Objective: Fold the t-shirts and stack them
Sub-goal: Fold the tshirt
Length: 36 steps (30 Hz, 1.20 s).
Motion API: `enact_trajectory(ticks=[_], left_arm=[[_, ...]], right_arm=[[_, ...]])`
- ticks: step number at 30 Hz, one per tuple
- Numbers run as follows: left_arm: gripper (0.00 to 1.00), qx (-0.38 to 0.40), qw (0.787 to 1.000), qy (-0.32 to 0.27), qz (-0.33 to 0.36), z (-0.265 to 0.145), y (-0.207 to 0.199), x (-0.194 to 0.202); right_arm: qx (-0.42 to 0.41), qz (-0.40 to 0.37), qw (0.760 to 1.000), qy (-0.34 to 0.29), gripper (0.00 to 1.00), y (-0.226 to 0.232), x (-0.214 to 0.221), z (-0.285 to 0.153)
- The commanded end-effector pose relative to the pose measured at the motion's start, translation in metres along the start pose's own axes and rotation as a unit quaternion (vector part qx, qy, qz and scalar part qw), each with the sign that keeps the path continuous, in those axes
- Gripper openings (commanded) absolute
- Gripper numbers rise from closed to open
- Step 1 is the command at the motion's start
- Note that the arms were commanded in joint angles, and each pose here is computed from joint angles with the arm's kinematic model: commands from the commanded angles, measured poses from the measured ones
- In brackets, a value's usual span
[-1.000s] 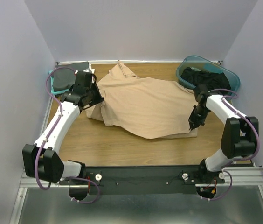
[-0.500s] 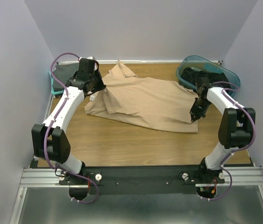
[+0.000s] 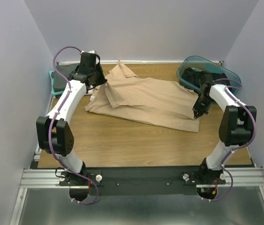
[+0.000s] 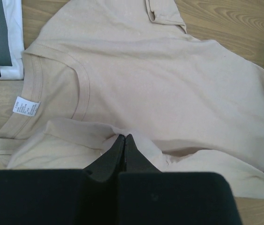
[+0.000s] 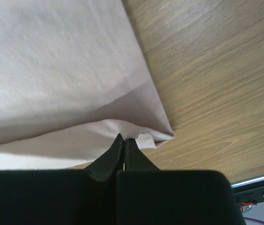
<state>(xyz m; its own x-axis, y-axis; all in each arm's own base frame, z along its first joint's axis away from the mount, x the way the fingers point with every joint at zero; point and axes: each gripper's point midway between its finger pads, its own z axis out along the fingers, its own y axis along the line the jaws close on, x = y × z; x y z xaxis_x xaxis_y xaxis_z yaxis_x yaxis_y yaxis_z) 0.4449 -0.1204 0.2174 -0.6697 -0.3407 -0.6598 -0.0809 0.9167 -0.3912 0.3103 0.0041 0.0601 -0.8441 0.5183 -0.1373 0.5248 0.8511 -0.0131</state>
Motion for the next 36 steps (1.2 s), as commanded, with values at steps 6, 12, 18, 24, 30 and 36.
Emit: enact_trajectory(ticks=[6,12,18,24,30,36], left_arm=[[0.00,0.000,1.000,-0.010,0.008,0.002,0.003,-0.012],[0.00,0.004,1.000,-0.001,0.009,0.018,0.003,-0.009],[0.00,0.002,1.000,0.003,0.013,0.035,0.004,-0.012],[0.00,0.016,1.000,-0.007,0.012,0.061,-0.004,-0.026],[0.67,0.036,0.999,-0.026,0.006,0.077,-0.015,-0.051],[0.73,0.036,0.999,-0.025,0.016,0.068,-0.006,-0.033]], right_arm=[[0.007,0.003,1.000,-0.030,0.00,-0.002,-0.024,-0.004],[0.017,-0.002,0.999,-0.036,0.00,-0.001,-0.036,0.003],[0.027,-0.003,0.999,-0.032,0.00,-0.001,-0.043,0.018],[0.022,-0.005,0.999,-0.044,0.03,0.006,-0.055,0.021],[-0.008,-0.004,0.996,-0.086,0.61,0.019,-0.078,-0.008],[-0.037,-0.015,0.988,-0.148,0.73,0.019,-0.089,-0.053]])
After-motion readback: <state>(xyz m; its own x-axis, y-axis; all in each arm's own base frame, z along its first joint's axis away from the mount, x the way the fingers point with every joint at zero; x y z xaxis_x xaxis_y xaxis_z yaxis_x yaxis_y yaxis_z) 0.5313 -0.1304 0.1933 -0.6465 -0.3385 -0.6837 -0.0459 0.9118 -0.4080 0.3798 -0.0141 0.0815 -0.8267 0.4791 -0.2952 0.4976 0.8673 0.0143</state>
